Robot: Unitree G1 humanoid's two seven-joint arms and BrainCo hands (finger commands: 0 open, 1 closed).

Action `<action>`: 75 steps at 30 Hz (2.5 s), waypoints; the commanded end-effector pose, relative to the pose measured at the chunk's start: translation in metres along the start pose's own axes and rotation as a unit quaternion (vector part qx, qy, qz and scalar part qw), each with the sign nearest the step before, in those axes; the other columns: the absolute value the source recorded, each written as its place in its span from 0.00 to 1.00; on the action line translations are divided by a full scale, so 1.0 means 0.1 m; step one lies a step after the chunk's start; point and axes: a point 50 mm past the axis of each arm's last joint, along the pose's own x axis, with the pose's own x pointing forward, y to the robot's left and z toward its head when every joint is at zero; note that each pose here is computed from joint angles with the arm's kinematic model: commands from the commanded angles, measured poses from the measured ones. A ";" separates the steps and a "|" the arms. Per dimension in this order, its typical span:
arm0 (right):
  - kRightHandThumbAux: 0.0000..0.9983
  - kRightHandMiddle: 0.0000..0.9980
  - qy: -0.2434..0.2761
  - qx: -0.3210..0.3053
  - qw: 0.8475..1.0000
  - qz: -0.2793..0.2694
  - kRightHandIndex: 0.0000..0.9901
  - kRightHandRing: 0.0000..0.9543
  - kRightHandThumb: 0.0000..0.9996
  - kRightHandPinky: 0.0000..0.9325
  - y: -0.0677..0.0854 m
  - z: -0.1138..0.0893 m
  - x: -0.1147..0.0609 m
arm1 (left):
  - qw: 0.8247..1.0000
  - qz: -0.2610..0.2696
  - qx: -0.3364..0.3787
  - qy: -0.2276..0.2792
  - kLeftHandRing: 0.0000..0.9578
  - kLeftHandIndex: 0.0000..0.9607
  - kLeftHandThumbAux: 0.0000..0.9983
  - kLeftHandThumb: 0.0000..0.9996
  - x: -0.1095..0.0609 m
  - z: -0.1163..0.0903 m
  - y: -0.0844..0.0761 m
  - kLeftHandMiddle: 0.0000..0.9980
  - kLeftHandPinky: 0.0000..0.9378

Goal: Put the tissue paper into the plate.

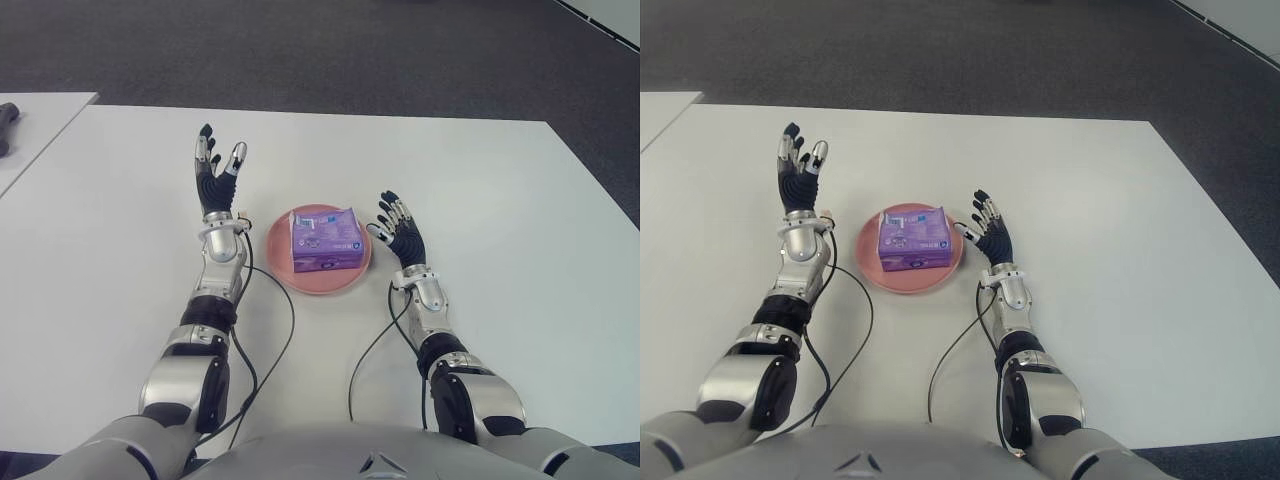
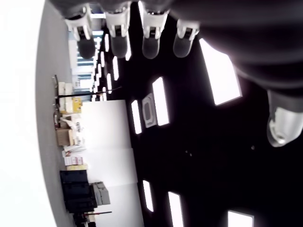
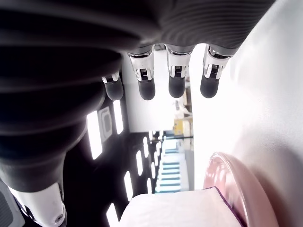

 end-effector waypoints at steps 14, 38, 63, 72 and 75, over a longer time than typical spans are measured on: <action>0.71 0.03 0.112 0.026 0.993 -0.031 0.06 0.01 0.10 0.06 -0.04 -0.45 -0.47 | 0.996 0.000 0.039 0.079 0.00 0.00 0.47 0.00 -0.20 -0.35 0.19 0.00 0.00; 0.71 0.03 0.110 0.025 0.993 -0.031 0.06 0.01 0.10 0.06 -0.05 -0.45 -0.47 | 0.982 -0.075 0.050 0.167 0.00 0.00 0.45 0.00 -0.58 -0.73 0.22 0.00 0.00; 0.71 0.03 0.110 0.026 0.993 -0.030 0.06 0.01 0.10 0.06 -0.04 -0.45 -0.46 | 0.955 -0.210 0.022 0.208 0.00 0.00 0.41 0.00 -0.84 -0.84 0.06 0.00 0.00; 0.71 0.03 0.110 0.026 0.993 -0.031 0.06 0.01 0.10 0.06 -0.04 -0.45 -0.46 | 0.952 -0.221 0.038 0.208 0.00 0.00 0.37 0.00 -0.92 -0.87 0.05 0.00 0.00; 0.71 0.03 0.110 0.026 0.993 -0.031 0.06 0.01 0.10 0.06 -0.04 -0.45 -0.46 | 0.951 -0.222 0.038 0.212 0.00 0.00 0.36 0.00 -0.95 -0.89 0.03 0.00 0.00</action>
